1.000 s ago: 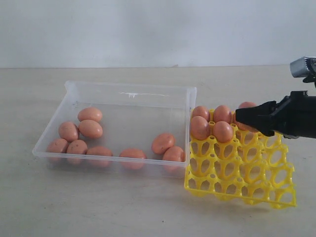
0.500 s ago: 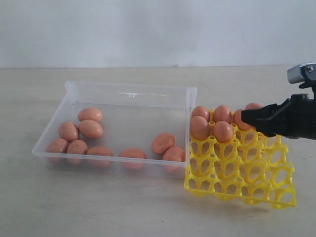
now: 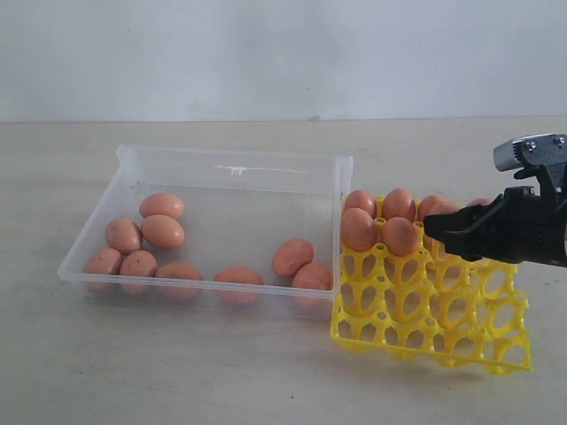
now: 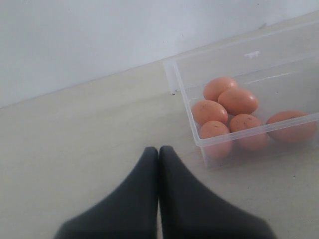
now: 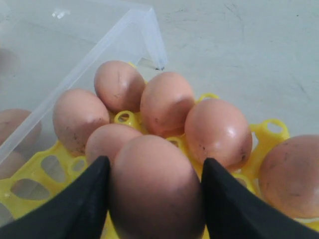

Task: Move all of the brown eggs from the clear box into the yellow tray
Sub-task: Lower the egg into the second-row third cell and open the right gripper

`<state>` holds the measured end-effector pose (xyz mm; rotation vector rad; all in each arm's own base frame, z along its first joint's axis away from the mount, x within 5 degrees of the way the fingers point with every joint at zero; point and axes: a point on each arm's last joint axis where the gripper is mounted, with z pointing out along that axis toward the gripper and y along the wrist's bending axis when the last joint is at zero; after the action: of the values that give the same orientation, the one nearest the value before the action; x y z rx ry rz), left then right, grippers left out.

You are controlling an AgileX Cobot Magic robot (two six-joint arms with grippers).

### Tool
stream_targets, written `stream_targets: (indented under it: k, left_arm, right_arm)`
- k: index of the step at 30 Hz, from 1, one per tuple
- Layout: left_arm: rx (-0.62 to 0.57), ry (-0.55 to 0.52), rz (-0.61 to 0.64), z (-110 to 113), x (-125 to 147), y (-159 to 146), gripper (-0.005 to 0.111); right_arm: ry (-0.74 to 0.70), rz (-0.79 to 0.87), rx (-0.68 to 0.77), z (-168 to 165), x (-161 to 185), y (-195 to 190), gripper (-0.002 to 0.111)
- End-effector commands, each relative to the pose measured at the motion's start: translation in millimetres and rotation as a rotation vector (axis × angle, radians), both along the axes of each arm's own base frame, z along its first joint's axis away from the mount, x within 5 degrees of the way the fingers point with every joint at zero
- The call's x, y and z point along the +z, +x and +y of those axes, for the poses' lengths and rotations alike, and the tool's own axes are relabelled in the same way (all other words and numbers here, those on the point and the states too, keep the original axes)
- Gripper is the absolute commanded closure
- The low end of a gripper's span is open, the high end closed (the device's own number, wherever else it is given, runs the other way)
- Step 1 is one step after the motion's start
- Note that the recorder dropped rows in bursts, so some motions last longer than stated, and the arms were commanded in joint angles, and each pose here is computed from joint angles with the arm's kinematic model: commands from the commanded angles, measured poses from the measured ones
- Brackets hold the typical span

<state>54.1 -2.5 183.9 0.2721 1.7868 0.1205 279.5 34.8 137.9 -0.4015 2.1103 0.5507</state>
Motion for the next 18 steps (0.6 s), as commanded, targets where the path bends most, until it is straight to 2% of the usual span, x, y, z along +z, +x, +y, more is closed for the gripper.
stream_targets:
  k: [1, 12, 15, 18]
  left_arm:
    - [-0.005, -0.008, -0.009, -0.5, 1.0, 0.0, 0.111]
    - [-0.005, -0.008, -0.009, -0.5, 1.0, 0.0, 0.111]
    - [-0.005, -0.008, -0.009, -0.5, 1.0, 0.0, 0.111]
    - [-0.005, -0.008, -0.009, -0.5, 1.0, 0.0, 0.111]
  right_arm:
    - [0.026, -0.004, -0.017, -0.1, -4.7, 3.2, 0.109]
    - [0.028, -0.011, -0.025, -0.8, -6.7, 9.2, 0.107]
    - [0.028, -0.011, -0.025, -0.8, -6.7, 9.2, 0.099]
    - [0.027, -0.010, -0.023, -0.7, -6.8, 9.1, 0.084]
